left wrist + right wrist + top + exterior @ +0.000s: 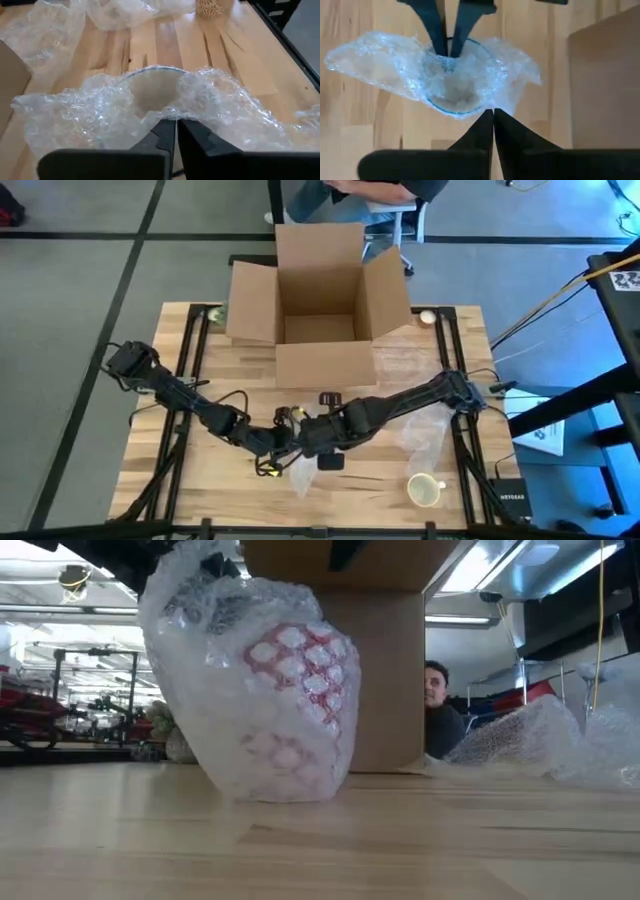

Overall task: Wrap mug
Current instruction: Wrap the red mug with the bubble wrap

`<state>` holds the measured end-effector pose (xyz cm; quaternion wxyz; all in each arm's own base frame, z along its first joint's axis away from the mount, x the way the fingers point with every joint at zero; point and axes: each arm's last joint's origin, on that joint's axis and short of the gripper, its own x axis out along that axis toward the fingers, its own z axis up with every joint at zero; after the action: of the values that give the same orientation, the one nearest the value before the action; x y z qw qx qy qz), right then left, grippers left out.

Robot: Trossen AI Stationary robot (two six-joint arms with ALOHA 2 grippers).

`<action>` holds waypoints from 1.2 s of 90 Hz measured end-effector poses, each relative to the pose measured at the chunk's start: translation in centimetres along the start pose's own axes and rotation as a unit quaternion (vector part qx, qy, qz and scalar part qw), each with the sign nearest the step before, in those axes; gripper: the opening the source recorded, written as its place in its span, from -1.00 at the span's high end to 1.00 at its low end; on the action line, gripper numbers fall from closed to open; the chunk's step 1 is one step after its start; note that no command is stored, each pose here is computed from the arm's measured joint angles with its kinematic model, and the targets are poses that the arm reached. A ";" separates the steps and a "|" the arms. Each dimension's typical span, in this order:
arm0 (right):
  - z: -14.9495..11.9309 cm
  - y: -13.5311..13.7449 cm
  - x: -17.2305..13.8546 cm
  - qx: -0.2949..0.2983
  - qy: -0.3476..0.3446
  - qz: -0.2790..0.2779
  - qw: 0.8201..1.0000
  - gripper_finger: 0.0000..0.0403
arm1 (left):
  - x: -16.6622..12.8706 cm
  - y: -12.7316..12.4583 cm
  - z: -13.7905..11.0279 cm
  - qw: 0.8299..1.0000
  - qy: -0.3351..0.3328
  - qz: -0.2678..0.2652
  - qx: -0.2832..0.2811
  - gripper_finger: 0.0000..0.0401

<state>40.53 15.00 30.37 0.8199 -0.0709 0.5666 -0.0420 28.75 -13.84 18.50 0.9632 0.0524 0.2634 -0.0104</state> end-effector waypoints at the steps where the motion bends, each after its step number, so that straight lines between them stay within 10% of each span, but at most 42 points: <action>1: 0.0 0.0 0.0 -0.001 0.002 -0.001 1.000 1.00 | 0.0 0.0 0.0 1.000 0.000 0.000 0.000 1.00; 66: -11.8 -1.9 5.8 0.113 -0.170 0.057 0.977 1.00 | -0.1 -0.3 0.0 1.000 -0.004 -0.004 -0.008 1.00; 108: -12.0 -2.0 11.7 0.121 -0.266 0.024 0.956 1.00 | -0.1 -0.2 0.1 1.000 -0.002 -0.004 -0.024 1.00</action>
<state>33.44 10.50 15.72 0.9440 0.0336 0.3206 -0.0705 28.64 -14.07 18.60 0.9647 0.0288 0.2616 -0.0076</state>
